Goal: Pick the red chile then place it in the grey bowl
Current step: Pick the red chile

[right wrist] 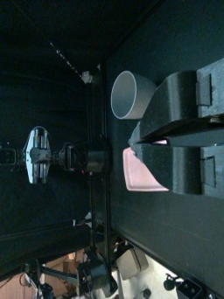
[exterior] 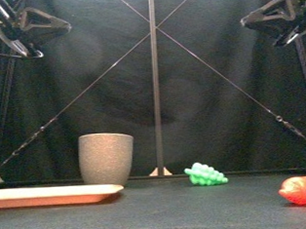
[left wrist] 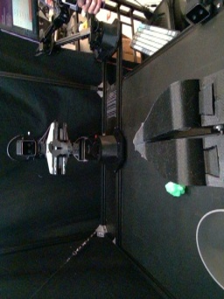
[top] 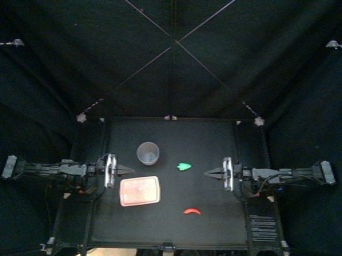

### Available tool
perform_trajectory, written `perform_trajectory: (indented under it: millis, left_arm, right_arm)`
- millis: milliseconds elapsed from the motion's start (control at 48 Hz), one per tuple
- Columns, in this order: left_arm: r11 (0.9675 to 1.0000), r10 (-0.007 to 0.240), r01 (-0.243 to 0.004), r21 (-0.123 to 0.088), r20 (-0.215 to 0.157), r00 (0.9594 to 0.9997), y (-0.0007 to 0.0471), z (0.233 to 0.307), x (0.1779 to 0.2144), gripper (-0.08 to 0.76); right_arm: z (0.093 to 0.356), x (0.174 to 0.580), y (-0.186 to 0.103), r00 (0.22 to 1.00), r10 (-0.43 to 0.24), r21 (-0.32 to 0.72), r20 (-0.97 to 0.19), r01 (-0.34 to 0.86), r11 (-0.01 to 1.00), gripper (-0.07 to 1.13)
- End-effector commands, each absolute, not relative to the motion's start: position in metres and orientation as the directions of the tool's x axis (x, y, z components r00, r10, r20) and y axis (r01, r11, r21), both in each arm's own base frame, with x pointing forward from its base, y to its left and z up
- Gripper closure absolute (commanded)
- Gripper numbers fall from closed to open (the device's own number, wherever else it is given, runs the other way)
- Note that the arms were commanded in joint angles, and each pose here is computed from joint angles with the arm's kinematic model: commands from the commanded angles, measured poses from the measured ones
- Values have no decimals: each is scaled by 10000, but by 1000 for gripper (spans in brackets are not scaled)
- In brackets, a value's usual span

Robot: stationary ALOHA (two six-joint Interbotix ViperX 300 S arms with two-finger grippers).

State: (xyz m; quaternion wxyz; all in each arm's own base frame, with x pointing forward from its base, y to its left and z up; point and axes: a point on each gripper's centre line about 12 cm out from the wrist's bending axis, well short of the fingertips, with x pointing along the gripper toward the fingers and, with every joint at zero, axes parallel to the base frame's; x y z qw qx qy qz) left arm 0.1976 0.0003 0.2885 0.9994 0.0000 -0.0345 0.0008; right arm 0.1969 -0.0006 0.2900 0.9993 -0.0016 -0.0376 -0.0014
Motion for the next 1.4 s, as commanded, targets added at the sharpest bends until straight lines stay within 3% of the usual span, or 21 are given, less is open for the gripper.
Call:
perform_trajectory:
  millis: [21, 146, 333, 458, 521, 667, 875, 1021, 1167, 1396]
  left_arm:
    - [9996, 271, -275, 46, 843, 9961, 54, 2939, 1981, 716]
    - [9991, 408, -412, 30, 782, 9961, 81, 2920, 1976, 719]
    - [9990, 439, -443, 30, 751, 9962, 87, 2904, 1970, 712]
    - [9989, 454, -459, 46, 720, 9964, 90, 2896, 1970, 712]
    - [9989, 470, -474, 46, 720, 9963, 93, 2896, 1969, 712]
    - [9989, 455, -458, 30, 690, 9966, 90, 2883, 1968, 712]
    - [9989, 455, -458, 30, 674, 9967, 90, 2877, 1967, 712]
    - [9989, 455, -459, 46, 659, 9968, 90, 2870, 1966, 712]
    - [9990, 450, -454, 45, 674, 9967, 89, 2873, 1964, 712]
    - [9989, 455, -458, 30, 659, 9968, 90, 2870, 1966, 712]
  right_arm:
    - [2917, 2029, -9, 9982, -57, 212, 598, 44, 9998, 1033]
    - [2819, 2174, 24, 9982, 64, 1251, -601, 11, 9921, 1032]
    - [2602, 2418, 474, 9268, 1824, 2453, -3282, -1029, 9640, 1019]
    - [2508, 2550, 783, 8697, 2695, 2977, -4135, -1506, 9427, 1012]
    - [2438, 2598, 854, 8517, 2827, 3168, -4412, -1469, 9371, 992]
    - [2185, 2690, 899, 8074, 2729, 3629, -5231, -787, 9285, 839]
    - [1761, 2867, 969, 7191, 2472, 4118, -6495, 593, 9094, 431]
    - [1551, 3027, 1058, 6459, 2325, 3889, -7272, 1085, 9149, 223]
    - [1455, 3194, 1191, 5574, 2178, 3343, -8012, 1149, 9354, 126]
    - [1282, 3296, 1265, 3815, 1373, 2148, -9141, 1687, 9620, 124]
